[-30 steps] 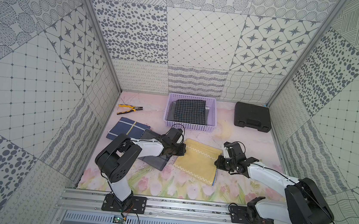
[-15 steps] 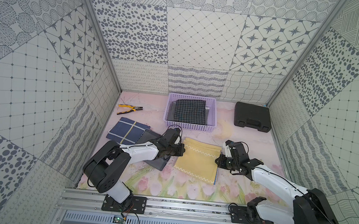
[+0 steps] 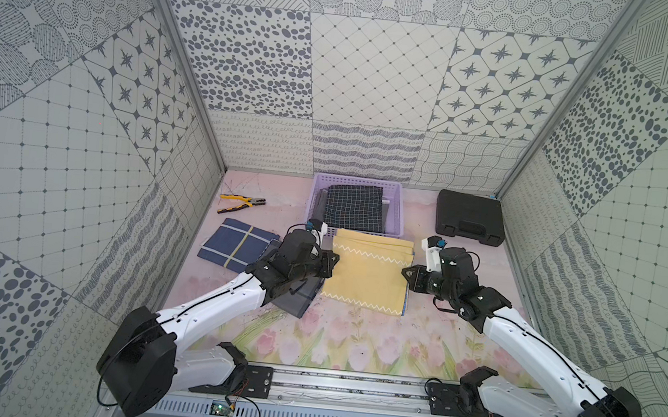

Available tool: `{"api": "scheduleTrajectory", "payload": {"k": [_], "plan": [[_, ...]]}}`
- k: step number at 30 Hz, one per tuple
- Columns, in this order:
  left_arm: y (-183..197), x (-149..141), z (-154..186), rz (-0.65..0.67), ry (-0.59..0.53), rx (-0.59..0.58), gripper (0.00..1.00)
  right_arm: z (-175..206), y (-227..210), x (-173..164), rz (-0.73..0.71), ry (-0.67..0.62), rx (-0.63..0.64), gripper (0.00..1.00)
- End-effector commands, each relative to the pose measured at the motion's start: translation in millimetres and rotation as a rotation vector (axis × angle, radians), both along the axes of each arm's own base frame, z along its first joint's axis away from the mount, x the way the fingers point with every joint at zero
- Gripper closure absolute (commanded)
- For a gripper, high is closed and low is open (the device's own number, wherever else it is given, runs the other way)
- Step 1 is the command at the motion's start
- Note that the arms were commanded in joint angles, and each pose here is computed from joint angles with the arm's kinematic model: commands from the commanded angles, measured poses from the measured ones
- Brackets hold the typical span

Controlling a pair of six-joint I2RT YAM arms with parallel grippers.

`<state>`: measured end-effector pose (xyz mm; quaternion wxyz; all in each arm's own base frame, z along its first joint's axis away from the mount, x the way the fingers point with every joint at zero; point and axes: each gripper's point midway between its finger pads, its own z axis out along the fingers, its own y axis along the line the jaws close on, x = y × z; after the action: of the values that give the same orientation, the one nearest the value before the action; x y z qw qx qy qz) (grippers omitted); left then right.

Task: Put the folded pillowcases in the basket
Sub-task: Pick up the pillowcase from the center of the board.

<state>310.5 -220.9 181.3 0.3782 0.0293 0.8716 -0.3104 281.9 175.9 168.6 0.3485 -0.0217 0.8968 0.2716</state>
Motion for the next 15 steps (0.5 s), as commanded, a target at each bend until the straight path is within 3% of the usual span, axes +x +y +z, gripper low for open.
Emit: {"api": "scheduleTrajectory", "payload": {"k": [1,8,15], "plan": [[28.9,10.8,21.0,0.077,-0.061,0.045,1.0,31.1,-4.0,21.9,-0.031,-0.098,-0.026,1.0],[41.3,39.7,45.9,0.107,-0.131,-0.005,1.0,69.8,4.9,55.6,-0.031,-0.185,-0.028,1.0],[41.6,78.6,60.1,0.114,-0.182,-0.012,1.0,80.0,5.9,100.5,-0.055,-0.216,-0.019,1.0]]}}
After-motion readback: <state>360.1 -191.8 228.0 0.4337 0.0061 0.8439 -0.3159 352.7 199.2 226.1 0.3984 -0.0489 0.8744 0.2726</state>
